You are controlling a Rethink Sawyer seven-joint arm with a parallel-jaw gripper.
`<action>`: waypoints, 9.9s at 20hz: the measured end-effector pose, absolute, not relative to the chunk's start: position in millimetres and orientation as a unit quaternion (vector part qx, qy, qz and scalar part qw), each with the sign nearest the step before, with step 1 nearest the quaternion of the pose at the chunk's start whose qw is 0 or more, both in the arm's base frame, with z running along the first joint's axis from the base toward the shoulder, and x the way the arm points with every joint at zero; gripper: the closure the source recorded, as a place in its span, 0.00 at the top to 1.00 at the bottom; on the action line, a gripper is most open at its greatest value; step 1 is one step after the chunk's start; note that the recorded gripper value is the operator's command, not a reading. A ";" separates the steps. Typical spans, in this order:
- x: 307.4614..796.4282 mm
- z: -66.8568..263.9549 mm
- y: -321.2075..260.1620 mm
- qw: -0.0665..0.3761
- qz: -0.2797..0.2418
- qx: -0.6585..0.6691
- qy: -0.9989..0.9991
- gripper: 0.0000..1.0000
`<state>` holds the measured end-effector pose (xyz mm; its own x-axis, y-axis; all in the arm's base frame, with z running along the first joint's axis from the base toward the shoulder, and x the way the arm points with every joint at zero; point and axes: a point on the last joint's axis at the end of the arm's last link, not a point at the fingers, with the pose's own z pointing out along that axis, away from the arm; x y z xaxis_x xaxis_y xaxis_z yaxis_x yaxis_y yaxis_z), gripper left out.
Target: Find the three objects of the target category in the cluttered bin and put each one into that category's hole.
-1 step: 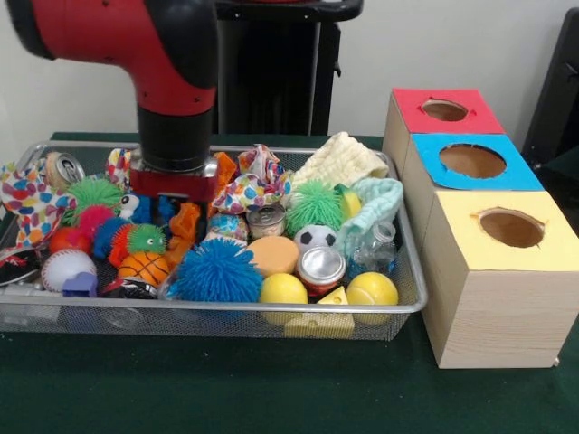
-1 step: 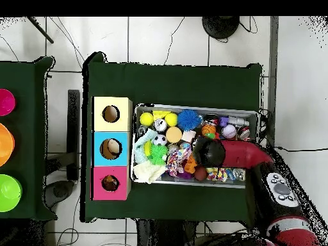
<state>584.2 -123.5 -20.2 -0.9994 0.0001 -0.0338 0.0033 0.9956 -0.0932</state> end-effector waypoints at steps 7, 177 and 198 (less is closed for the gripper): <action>555.0 -0.7 -79.5 0.011 -0.068 -0.018 0.997 1.00; 542.0 37.3 -215.0 -0.048 -0.035 0.081 0.995 0.00; 602.9 87.0 -110.2 -0.033 -0.039 0.012 0.999 0.00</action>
